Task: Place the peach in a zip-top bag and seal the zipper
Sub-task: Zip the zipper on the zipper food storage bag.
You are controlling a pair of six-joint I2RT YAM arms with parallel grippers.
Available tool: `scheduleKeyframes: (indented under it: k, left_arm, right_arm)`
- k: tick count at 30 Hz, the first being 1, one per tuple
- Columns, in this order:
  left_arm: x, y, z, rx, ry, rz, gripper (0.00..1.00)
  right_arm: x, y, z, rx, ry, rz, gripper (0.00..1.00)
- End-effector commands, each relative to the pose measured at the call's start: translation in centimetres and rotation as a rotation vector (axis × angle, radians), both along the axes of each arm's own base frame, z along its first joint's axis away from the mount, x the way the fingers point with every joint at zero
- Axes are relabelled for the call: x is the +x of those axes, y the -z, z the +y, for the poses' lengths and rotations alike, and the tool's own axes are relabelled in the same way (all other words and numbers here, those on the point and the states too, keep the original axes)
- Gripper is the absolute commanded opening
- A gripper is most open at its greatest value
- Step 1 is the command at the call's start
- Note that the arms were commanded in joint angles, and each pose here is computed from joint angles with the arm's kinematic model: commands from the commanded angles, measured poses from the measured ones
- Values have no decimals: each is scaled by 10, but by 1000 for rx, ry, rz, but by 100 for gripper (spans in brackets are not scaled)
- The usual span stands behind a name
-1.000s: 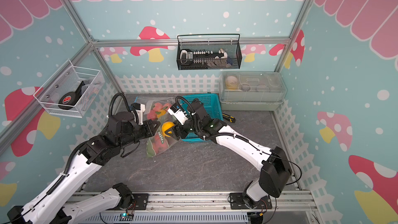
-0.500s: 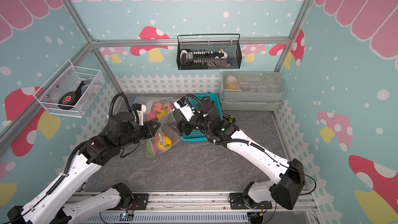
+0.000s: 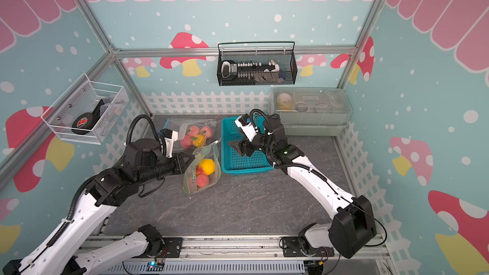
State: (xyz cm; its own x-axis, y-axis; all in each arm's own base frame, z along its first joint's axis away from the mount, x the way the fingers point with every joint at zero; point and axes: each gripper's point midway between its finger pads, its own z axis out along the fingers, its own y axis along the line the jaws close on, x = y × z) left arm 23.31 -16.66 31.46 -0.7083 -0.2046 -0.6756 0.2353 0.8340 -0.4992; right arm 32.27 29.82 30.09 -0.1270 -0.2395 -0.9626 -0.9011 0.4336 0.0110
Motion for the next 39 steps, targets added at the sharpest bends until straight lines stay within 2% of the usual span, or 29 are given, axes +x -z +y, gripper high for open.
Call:
scheduleKeyframes:
  k: [1, 9, 24, 28, 32, 36, 38, 39]
  left_arm:
    - [-7, -4, 9, 38, -5, -10, 0]
    - [-8, -7, 9, 40, 1, -11, 0]
    - [-5, -5, 7, 46, 5, -2, 0]
    - [-4, -6, 7, 47, 1, -3, 0]
    - [-4, -8, 7, 48, 0, -8, 0]
    - [-3, -8, 8, 52, -5, -13, 0]
    - [-2, -10, 10, 56, -15, -19, 0]
    - [-2, -12, 12, 58, -21, -28, 3]
  right_arm:
    - [-21, 0, 18, -13, -249, -205, 70]
    - [-25, 5, 37, 45, -476, -183, 46]
    - [-22, 15, 56, 45, -545, -147, 44]
    - [-23, 18, 65, 39, -568, -138, 39]
    - [-23, 22, 71, 34, -578, -126, 26]
    - [-21, 23, 71, 28, -559, -115, 2]
    - [-23, 20, 70, 26, -546, -111, 0]
    - [-23, 17, 68, 28, -535, -104, 0]
